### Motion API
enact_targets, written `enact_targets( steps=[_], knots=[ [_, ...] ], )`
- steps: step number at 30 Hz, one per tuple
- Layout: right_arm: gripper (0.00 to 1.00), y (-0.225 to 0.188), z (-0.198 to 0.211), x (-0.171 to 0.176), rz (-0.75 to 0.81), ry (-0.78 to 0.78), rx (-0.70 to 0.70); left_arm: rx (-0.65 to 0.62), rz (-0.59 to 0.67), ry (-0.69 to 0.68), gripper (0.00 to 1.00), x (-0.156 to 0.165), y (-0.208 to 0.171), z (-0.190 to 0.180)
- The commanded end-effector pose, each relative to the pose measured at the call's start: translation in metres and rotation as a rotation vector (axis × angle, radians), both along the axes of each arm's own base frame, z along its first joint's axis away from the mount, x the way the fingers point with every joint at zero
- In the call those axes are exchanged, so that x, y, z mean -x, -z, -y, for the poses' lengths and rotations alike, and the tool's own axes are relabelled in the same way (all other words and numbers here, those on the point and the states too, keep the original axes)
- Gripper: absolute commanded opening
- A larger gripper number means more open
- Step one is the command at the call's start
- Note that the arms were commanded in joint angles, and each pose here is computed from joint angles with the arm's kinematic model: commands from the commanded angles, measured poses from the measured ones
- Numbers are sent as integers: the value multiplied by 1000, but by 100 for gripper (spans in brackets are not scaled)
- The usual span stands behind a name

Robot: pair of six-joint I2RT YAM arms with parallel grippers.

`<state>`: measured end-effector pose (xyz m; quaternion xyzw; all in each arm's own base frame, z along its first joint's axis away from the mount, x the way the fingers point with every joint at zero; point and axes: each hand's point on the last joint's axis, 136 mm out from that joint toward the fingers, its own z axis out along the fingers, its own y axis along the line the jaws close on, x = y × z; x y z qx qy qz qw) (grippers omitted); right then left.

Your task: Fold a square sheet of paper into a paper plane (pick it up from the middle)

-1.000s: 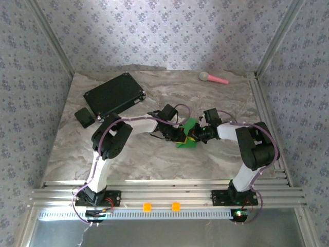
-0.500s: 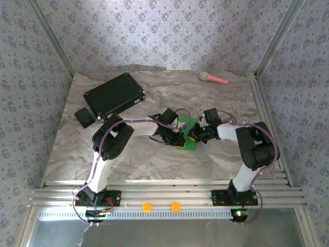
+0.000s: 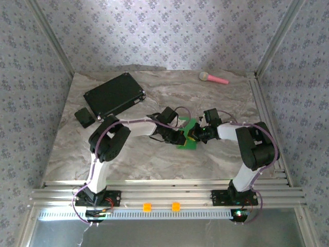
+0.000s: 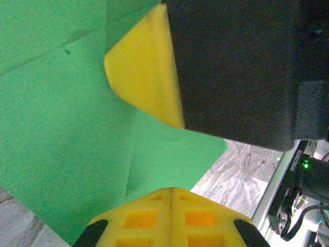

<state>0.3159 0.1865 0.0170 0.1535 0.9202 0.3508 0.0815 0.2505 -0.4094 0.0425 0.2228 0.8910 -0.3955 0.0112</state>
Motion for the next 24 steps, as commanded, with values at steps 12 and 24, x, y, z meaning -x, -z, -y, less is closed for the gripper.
enact_targets(
  steps=[12,24],
  knots=[
    [0,42,27,36,-162,28,137,-36,-73,3,0,2,21,-8],
    [0,43,30,37,-165,27,145,-97,-95,45,0,35,31,-28]
  ],
)
